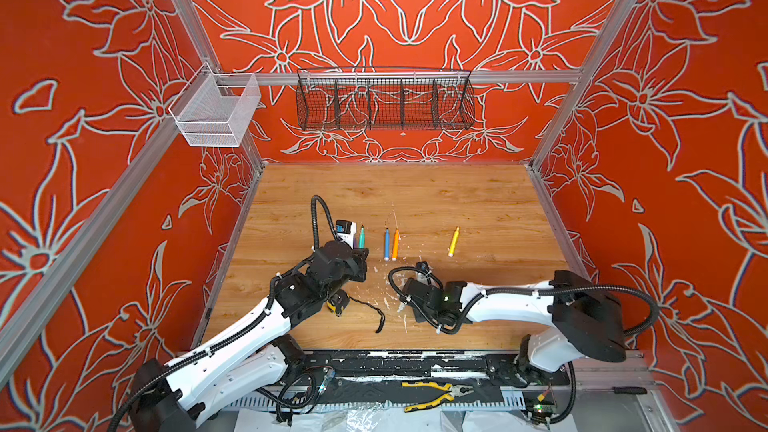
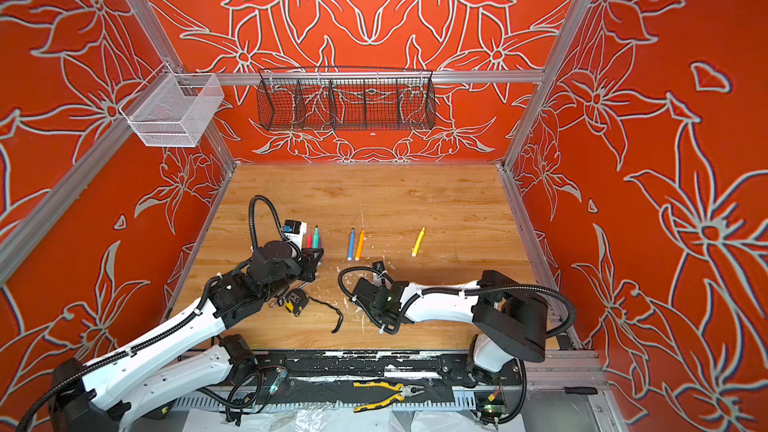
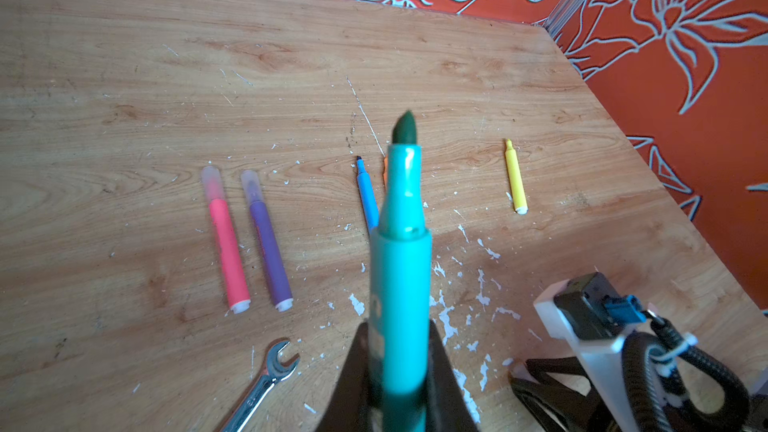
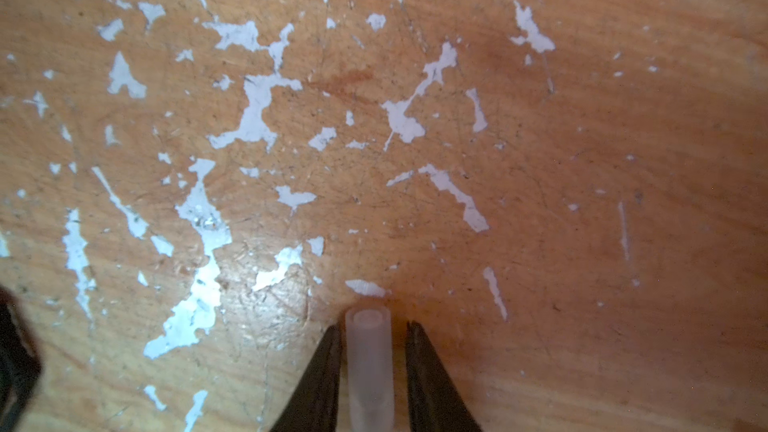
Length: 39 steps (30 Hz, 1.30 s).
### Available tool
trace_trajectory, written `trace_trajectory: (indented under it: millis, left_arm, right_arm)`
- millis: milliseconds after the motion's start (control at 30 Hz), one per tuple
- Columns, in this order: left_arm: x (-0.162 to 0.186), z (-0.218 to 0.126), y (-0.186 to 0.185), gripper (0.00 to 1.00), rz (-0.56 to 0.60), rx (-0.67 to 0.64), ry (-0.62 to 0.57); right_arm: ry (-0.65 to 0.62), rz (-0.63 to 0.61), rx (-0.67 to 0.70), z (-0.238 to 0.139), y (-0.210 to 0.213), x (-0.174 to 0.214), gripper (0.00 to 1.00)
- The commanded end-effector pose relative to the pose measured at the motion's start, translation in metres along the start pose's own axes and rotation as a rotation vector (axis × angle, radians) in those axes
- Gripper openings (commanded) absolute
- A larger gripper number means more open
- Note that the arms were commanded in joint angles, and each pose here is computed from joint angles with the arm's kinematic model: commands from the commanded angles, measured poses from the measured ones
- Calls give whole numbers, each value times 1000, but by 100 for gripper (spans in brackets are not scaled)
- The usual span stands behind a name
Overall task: Insert the pens into the pen caps
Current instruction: 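Close the right gripper on the translucent cap and grasp it, then lift the cap and bring it over the green marker tip held by the left gripper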
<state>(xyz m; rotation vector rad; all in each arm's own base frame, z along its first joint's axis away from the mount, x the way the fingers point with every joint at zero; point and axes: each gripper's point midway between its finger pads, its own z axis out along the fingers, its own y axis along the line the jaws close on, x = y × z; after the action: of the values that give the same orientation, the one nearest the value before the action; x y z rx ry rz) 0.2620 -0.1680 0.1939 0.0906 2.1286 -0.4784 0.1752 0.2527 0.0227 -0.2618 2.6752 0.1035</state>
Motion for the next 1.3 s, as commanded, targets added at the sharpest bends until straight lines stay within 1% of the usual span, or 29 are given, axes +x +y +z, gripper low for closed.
trace_trajectory:
  millis: [0,100,367,533,600,733,867,1033,1133,1267]
  left_arm:
    - [1,-2,3,0,-16,-2,-3]
    - [1,-3,3,0,-19,1,-2]
    - [2,-4,-2,0,-19,25,3]
    - [5,-5,-24,0,14,144,48]
    - [6,-7,-34,0,20,196,68]
    - [8,-11,-53,0,18,287,96]
    - [15,-15,-76,0,31,373,104]
    - [29,-18,-112,0,67,451,101]
    - [37,-18,-132,0,72,500,106]
    - [49,-14,-150,0,57,558,117]
  right_arm:
    - [25,7,46,8,-10,11,28]
    - [25,5,50,9,-11,12,26]
    - [20,10,57,9,-14,13,13]
    - [-32,36,57,-1,-22,4,11]
    - [-65,65,27,-11,-27,-5,10]
    - [-183,157,-70,-43,-39,-30,6]
    - [-324,258,-151,-80,-58,-53,5]
    - [-525,388,-274,-139,-83,-84,5]
    - [-638,438,-360,-177,-89,-101,5]
    - [-739,446,-468,-216,-80,-125,6]
